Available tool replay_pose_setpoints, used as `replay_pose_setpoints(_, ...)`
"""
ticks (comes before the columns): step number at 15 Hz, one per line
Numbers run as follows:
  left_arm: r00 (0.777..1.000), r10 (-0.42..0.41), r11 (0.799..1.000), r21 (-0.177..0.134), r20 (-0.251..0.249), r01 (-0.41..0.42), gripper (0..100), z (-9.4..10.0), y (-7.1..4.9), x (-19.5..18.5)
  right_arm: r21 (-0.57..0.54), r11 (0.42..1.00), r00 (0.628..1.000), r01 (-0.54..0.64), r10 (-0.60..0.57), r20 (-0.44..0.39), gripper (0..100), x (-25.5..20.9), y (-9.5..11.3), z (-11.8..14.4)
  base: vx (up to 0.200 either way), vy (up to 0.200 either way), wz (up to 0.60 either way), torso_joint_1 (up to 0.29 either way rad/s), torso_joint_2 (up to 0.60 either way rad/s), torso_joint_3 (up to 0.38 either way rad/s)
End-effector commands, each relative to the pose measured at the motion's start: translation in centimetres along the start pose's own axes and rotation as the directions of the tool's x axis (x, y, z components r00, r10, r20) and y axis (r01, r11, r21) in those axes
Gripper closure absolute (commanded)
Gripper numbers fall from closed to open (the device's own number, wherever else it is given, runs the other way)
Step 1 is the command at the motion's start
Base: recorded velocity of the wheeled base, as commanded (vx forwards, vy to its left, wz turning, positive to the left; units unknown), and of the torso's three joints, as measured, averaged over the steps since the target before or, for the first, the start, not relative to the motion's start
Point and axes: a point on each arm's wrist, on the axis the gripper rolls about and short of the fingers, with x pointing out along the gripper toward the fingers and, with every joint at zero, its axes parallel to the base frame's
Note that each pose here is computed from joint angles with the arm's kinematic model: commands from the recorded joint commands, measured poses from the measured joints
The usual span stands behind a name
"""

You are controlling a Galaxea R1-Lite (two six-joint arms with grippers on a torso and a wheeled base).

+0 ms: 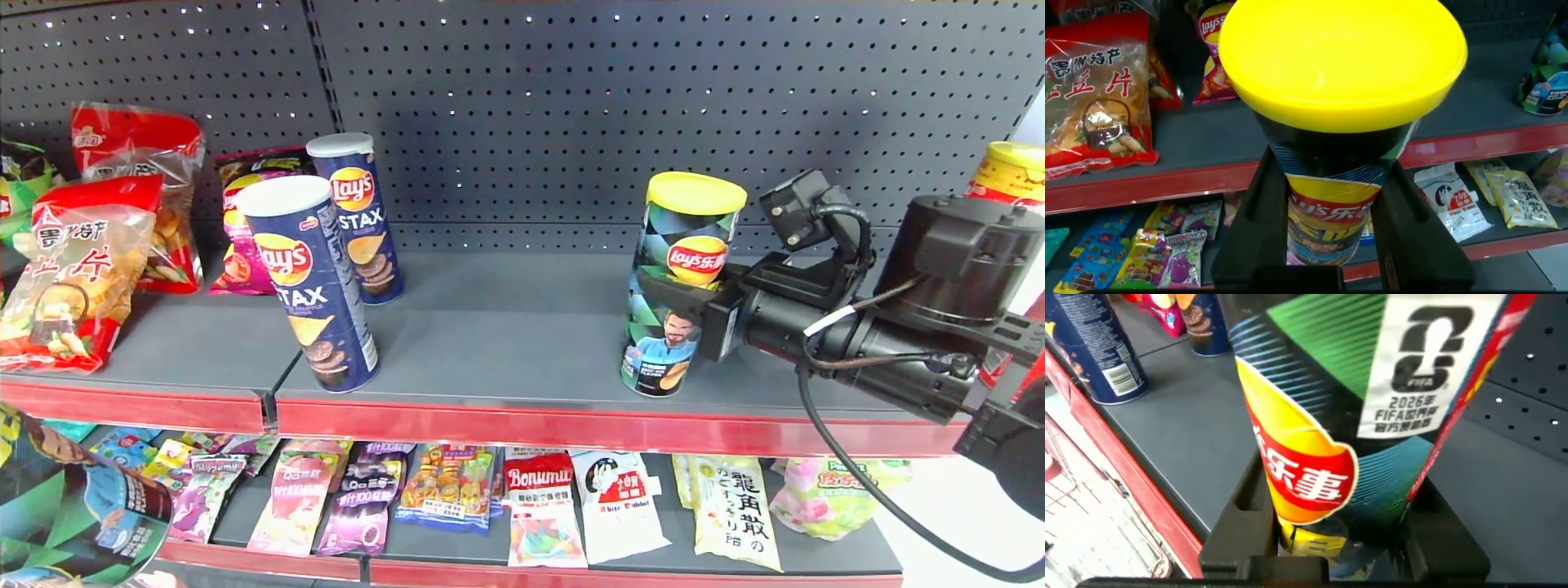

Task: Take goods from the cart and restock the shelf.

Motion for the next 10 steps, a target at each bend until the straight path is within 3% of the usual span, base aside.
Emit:
replay_pose_setpoints(1, 1.0, 0.0, 1.0, -0.001, -0.004, 0.0, 100, -0.04, 0.01, 0.05, 0.001, 1.0, 1.0, -0.014, 0.014, -0.015, 100, 0.17, 0.41, -0.28, 0.0, 0.0, 0.0, 0.0, 0.0, 0.0)
replay_pose_setpoints(4, 1.0, 0.0, 1.0, -0.002, -0.008, 0.0, 100, -0.04, 0.02, 0.15, -0.015, 0.999, 0.999, 0.051, -0.052, -0.006, 100, 0.36, 0.65, 0.17, 0.0, 0.0, 0.0, 0.0, 0.0, 0.0)
replay_pose_setpoints(10, 1.0, -0.001, 1.0, -0.002, -0.013, 0.001, 100, 0.0, 0.05, 0.28, -0.032, 0.998, 0.998, 0.059, -0.059, 0.002, 100, -0.07, 1.07, 0.46, 0.0, 0.0, 0.0, 0.0, 0.0, 0.0)
